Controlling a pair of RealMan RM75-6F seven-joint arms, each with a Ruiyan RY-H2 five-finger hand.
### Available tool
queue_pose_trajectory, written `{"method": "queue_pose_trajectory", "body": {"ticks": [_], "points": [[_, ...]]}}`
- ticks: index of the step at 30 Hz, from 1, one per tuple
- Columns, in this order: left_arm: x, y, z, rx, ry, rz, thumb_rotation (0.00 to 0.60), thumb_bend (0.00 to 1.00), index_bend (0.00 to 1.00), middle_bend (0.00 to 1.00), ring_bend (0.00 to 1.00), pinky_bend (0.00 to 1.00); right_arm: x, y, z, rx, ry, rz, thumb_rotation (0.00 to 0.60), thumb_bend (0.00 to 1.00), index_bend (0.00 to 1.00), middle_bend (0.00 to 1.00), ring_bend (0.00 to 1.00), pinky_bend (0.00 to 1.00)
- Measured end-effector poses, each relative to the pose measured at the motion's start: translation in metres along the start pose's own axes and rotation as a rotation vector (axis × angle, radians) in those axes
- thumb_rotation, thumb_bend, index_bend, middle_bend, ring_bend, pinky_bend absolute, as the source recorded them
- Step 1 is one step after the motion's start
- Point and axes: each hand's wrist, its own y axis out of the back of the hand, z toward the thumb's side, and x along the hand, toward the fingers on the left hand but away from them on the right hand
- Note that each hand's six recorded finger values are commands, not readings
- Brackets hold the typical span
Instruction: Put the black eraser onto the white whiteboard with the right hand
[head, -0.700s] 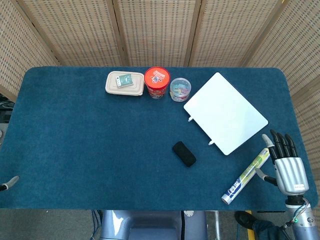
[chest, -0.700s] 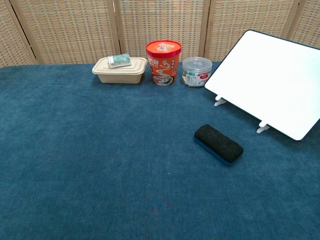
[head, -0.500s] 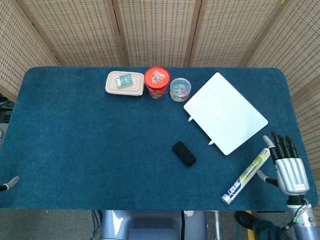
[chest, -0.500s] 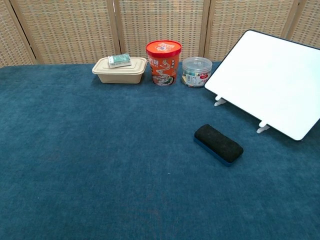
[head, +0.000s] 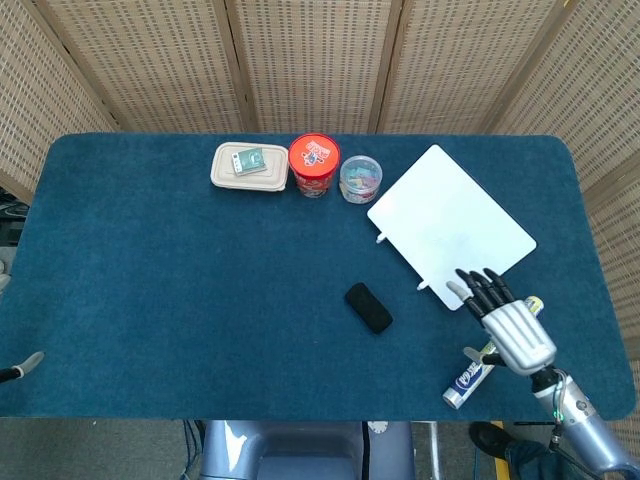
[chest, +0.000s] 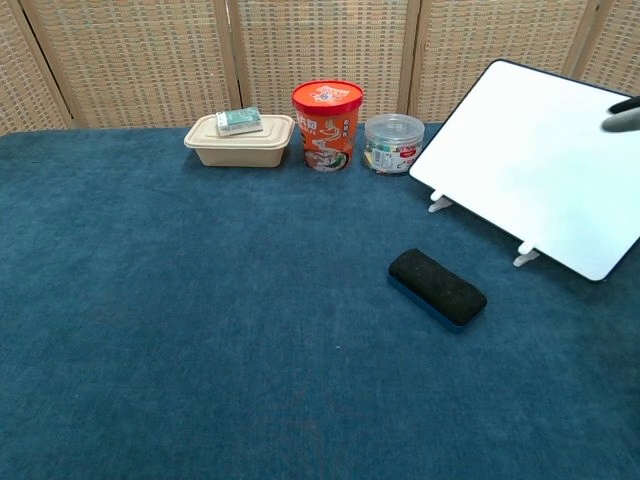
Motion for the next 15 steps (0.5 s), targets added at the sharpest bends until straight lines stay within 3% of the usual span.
{"method": "queue_pose_trajectory", "body": {"ticks": [8, 15], "points": [[0.007, -0.006, 0.001, 0.030, 0.027, -0.006, 0.600, 0.00, 0.00, 0.00, 0.00, 0.00, -0.053, -0.011, 0.035, 0.182, 0.261, 0.165, 0.600, 0.00, 0.00, 0.00, 0.00, 0.00], [0.015, -0.013, 0.001, 0.052, 0.053, -0.025, 0.600, 0.00, 0.00, 0.00, 0.00, 0.00, -0.081, -0.034, 0.043, 0.277, 0.315, 0.250, 0.600, 0.00, 0.00, 0.00, 0.00, 0.00]]}}
